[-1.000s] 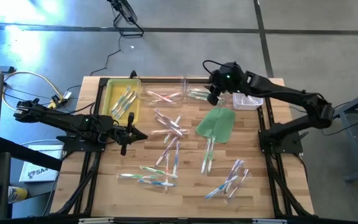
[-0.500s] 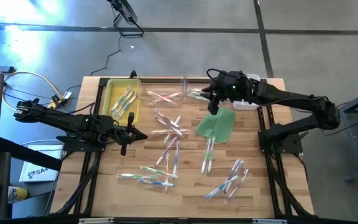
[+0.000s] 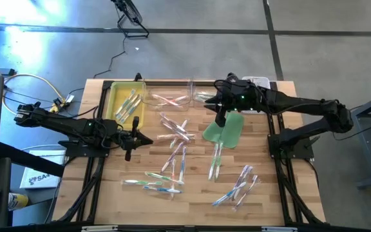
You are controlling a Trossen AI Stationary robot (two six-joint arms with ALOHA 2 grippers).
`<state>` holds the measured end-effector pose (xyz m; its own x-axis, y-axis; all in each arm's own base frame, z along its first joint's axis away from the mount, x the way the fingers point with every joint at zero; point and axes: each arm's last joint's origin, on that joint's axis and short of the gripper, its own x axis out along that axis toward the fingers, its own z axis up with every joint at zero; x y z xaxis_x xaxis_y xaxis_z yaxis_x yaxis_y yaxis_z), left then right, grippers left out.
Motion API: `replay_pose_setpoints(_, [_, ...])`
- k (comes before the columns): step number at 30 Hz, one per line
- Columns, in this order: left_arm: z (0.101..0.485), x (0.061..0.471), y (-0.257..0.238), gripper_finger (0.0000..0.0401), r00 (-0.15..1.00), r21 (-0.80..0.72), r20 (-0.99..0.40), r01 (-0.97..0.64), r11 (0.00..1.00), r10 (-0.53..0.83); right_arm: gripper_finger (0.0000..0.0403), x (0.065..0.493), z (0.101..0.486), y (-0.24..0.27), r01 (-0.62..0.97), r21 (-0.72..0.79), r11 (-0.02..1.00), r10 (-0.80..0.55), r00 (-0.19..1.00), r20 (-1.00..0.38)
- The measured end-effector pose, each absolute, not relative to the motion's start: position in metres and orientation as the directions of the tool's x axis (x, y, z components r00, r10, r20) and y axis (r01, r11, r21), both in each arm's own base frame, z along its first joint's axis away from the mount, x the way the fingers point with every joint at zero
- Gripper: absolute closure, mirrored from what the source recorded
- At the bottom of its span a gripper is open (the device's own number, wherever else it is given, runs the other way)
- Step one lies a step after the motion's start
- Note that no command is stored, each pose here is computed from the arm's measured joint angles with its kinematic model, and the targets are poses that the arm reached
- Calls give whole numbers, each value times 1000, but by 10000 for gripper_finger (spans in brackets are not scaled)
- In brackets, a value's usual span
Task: Pick & Place Toothbrushes
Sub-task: Put the orange toothbrush into the left transparent bin
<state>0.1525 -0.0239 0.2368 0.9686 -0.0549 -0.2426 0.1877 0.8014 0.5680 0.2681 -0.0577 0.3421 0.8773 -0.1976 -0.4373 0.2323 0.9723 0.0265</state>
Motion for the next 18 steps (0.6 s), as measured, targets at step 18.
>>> replay_pose_setpoints(18, [237, 153, -24, 380, 968, 568, -245, 188, 801, -55, 333, 262, 346, -6, 148, 3, 989, -139, 931, -338])
